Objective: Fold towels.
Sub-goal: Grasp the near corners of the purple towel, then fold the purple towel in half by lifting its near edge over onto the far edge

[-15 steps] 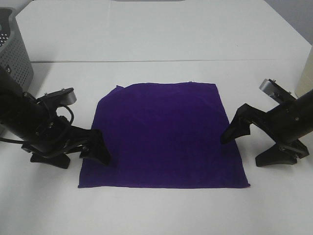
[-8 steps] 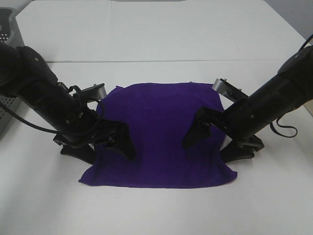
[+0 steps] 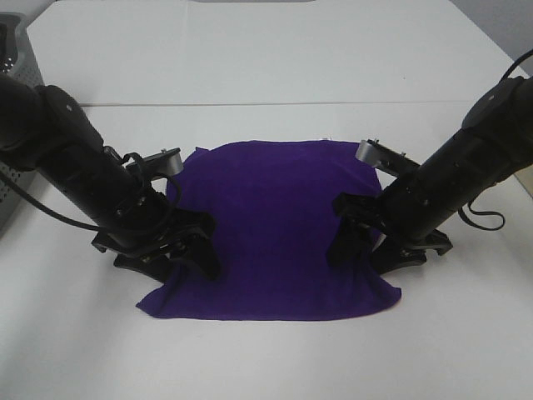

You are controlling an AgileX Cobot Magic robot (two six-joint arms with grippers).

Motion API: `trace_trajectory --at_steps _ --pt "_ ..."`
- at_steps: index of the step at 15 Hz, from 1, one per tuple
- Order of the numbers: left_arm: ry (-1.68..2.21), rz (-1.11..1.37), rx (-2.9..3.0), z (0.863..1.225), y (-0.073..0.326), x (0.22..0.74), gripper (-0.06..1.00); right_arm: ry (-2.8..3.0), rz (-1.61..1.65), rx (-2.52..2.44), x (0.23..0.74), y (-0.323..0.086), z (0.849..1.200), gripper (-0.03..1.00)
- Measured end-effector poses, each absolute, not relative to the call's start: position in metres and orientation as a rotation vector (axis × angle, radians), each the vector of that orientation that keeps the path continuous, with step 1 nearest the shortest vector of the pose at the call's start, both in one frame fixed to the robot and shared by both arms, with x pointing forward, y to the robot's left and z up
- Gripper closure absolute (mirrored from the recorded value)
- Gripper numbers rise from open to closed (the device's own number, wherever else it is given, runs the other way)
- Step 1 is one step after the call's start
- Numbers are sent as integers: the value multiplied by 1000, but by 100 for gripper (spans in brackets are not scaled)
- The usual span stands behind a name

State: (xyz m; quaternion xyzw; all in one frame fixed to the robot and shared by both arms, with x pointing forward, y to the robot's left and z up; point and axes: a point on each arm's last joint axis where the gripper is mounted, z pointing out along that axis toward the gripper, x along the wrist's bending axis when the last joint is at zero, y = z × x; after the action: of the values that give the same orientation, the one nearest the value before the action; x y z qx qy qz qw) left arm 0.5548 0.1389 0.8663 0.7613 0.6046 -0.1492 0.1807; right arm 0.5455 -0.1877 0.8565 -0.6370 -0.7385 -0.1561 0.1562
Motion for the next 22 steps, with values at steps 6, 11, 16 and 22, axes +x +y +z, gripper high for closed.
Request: trace_trajectory --at_steps 6,11,16,22 --pt "1673 -387 2183 864 135 567 93 -2135 -429 -1834 546 -190 851 95" --pt "1600 -479 2208 883 128 571 94 -2201 -444 -1798 543 -192 866 95" --pt "1510 -332 2146 930 122 592 94 -2313 -740 -1819 579 -184 932 95" --pt "1436 -52 2016 965 115 632 94 -2458 -892 -1860 632 -180 968 95"
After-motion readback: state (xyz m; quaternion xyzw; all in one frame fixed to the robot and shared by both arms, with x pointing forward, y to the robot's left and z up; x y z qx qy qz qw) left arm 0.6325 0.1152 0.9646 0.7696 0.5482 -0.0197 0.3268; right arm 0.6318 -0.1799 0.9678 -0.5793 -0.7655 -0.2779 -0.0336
